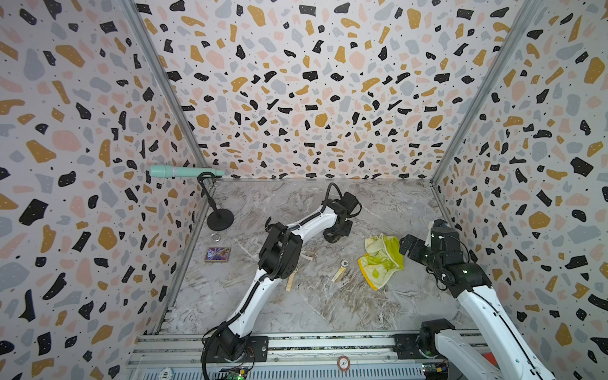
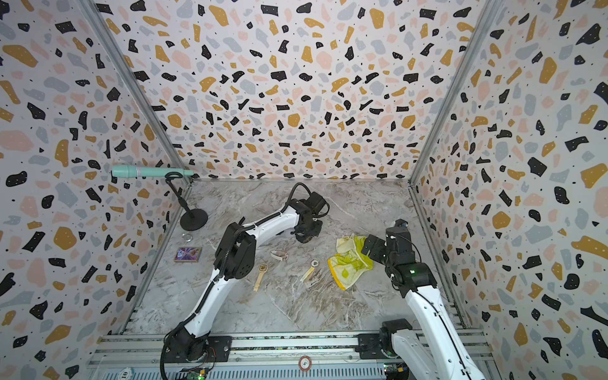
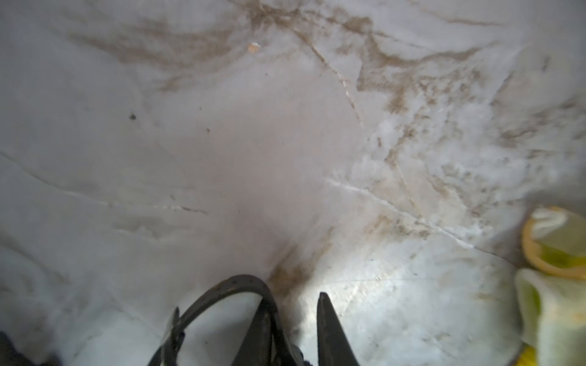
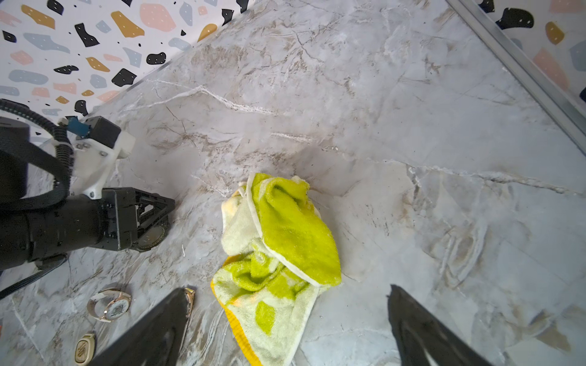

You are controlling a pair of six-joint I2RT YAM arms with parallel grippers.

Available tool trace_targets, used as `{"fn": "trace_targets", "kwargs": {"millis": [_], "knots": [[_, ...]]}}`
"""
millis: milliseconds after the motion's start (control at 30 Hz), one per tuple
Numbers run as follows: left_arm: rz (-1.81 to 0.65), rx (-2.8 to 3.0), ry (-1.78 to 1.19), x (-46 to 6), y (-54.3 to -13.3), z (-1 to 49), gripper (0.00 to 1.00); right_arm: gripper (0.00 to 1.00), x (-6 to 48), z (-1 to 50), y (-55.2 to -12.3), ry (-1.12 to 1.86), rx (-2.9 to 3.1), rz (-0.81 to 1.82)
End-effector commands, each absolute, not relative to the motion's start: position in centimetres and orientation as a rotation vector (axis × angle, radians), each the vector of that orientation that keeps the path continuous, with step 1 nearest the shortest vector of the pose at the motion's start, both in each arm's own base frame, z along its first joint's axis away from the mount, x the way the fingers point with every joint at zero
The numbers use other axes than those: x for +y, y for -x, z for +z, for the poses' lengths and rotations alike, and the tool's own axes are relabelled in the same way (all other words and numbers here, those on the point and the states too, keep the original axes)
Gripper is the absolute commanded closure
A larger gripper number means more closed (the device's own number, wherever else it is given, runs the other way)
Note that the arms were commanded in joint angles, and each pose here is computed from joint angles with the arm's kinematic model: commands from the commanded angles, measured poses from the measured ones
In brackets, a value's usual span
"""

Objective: Wipe the watch dial
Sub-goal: Adjust the watch at the center of the board.

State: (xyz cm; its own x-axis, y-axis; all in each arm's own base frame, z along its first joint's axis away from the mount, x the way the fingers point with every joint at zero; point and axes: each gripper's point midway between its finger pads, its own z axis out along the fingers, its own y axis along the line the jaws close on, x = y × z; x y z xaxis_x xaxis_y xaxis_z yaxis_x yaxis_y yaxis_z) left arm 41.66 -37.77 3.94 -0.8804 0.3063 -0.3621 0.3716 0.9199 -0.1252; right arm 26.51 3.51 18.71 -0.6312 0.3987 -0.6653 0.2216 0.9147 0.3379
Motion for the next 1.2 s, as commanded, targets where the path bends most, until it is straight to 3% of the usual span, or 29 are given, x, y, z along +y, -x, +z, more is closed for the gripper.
{"fn": "trace_targets", "kwargs": {"millis": [0, 167, 367, 667, 967, 1167], "knots": [[-0.605, 2.674, -0.312, -41.0, -41.8, 7.7, 0.99, 0.01, 3.6, 18.5, -26.0, -0.447, 2.278, 0.296], [-0.829, 2.632, -0.168, -42.7, -41.4, 8.5, 0.81, 0.01, 3.7, 18.6, -25.9, -0.442, 2.274, 0.305], [-0.795, 2.626, -0.162, -42.5, -41.8, 9.2, 0.53, 0.01, 3.7, 18.8, -25.6, -0.438, 2.273, 0.307], [-0.343, 2.637, -0.365, -38.5, -43.6, 12.1, 0.45, 0.01, 3.6, 18.9, -25.2, -0.421, 2.288, 0.289], [-0.168, 2.685, -0.591, -37.8, -40.8, 10.4, 0.47, 0.01, 3.8, 18.3, -25.3, -0.411, 2.312, 0.296], [-0.016, 2.63, -0.652, -36.6, -41.3, 10.5, 0.48, 0.01, 3.8, 18.1, -25.3, -0.408, 2.318, 0.293]]}}
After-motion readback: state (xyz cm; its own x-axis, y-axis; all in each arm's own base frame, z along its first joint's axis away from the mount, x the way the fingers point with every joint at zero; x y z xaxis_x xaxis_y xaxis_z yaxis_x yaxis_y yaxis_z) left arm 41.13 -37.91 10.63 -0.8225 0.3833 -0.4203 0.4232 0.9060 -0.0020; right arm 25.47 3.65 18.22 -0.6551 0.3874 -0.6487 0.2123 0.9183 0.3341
